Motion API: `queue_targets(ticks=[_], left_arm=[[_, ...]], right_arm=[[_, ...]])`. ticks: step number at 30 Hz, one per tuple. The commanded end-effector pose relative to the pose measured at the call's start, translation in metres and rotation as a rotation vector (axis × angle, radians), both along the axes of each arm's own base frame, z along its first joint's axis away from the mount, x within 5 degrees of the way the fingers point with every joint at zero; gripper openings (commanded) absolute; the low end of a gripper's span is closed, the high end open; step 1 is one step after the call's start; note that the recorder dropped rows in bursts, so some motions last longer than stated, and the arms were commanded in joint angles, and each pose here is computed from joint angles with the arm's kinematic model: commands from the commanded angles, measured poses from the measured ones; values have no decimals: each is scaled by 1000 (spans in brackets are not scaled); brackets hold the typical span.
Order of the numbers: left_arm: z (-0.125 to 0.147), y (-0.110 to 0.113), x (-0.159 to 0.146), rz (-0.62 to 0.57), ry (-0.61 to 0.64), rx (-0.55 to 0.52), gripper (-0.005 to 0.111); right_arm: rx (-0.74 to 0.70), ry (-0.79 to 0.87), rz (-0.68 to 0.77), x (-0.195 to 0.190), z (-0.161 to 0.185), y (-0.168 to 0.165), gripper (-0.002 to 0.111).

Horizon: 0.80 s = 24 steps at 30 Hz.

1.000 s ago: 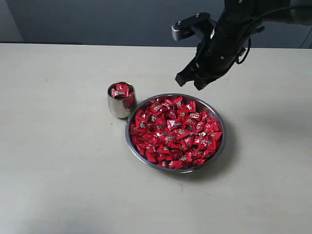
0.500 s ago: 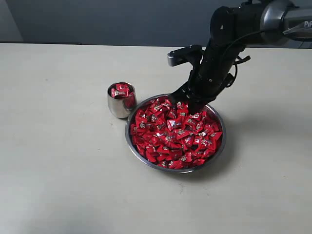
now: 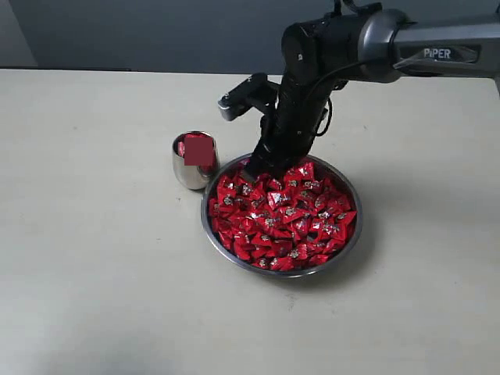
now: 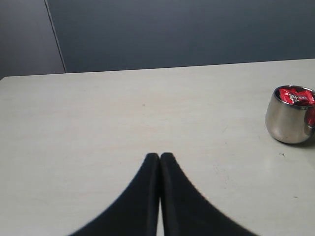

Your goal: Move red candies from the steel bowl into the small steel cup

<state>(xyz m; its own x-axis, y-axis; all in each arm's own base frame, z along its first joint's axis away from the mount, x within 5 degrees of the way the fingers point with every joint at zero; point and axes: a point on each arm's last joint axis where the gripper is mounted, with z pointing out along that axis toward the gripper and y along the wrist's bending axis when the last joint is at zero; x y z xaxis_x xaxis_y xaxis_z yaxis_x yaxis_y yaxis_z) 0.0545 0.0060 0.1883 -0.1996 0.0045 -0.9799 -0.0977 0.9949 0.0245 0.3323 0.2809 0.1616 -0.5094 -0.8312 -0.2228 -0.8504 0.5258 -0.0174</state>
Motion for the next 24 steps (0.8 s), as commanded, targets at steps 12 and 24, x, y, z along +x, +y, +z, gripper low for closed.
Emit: queue_targets(ticks=[12,24], left_arm=[[-1,0,0,-7,-3,-2,0],[-1,0,0,-7,-3,-2,0]], right_arm=[[-59,41,690,-14,2,-2,-1],[-127,-22,847,-9,1,-7,-1]])
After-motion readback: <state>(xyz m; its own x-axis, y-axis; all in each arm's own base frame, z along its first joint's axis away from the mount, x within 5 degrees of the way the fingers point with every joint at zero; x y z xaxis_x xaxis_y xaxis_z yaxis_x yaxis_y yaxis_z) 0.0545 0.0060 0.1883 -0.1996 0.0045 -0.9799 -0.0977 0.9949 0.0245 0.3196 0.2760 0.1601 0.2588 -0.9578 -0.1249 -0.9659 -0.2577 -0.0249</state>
